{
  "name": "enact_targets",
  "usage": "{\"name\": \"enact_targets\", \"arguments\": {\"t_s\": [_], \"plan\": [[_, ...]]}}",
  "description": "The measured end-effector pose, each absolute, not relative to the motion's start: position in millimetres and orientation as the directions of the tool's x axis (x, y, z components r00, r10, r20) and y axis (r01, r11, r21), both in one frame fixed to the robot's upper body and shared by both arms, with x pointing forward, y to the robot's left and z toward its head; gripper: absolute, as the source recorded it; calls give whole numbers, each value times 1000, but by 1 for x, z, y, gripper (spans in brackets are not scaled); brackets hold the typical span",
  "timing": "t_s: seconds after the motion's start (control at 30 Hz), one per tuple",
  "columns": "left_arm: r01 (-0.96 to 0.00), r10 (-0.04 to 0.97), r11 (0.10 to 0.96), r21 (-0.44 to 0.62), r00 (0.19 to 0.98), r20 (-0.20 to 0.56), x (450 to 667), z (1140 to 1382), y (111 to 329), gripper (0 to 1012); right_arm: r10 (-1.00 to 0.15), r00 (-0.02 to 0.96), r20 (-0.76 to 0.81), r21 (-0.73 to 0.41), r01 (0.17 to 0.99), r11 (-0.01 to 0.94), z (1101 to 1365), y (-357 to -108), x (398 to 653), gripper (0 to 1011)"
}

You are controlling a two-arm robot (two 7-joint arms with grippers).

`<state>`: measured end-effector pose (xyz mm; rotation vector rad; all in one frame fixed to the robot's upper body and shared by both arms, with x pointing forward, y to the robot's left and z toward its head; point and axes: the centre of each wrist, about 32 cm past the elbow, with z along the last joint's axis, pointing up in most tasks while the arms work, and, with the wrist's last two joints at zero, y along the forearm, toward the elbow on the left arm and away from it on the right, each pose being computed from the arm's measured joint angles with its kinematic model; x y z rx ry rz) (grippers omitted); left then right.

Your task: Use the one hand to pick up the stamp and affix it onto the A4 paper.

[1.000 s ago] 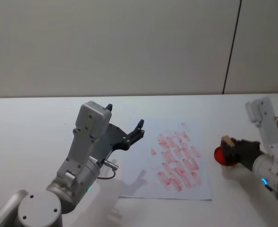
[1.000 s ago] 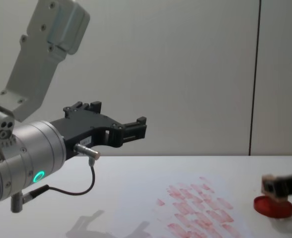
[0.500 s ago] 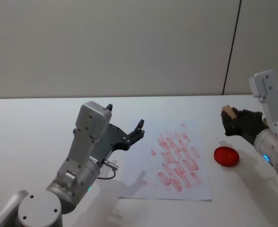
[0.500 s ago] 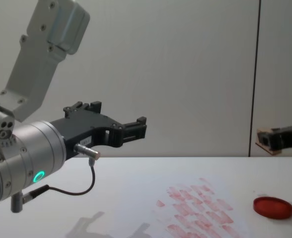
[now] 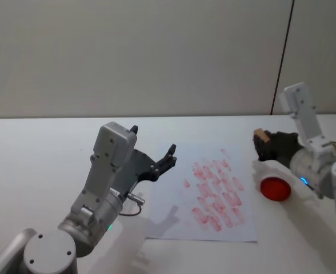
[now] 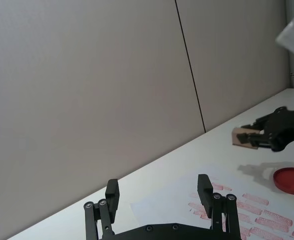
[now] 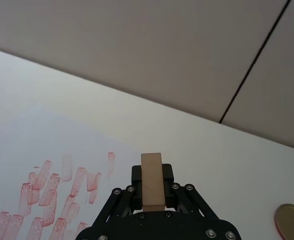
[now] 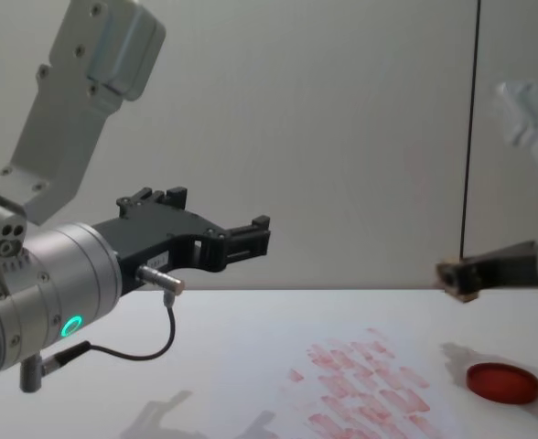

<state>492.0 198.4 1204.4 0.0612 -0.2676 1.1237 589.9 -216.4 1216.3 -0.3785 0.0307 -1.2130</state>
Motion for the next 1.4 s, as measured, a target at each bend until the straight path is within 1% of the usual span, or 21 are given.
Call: {"name": "enact_targets", "arguments": {"t_s": [0.17, 0.2, 0.37, 0.63, 0.93, 1.4], "plan": [[-897, 882, 434, -86, 404, 242, 492, 1204, 198, 993, -899, 403, 171, -337, 881, 331, 1206, -208, 609, 219], [-897, 882, 434, -86, 404, 242, 492, 1204, 198, 993, -899, 403, 171, -337, 881, 331, 1206, -208, 609, 219], [-897, 882, 434, -86, 404, 243, 492, 1204, 198, 993, -876, 454, 162, -377, 849, 370, 1196, -194, 630, 219], [-897, 882, 434, -86, 404, 242, 492, 1204, 198, 993, -853, 498, 156, -421, 814, 399, 1188, -181, 647, 219], [-897, 882, 434, -86, 404, 242, 492, 1204, 198, 993, -843, 515, 154, -464, 791, 399, 1185, -173, 661, 219], [-897, 882, 434, -86, 404, 243, 492, 1204, 198, 993, -836, 530, 144, -527, 756, 389, 1182, -168, 670, 219]]}}
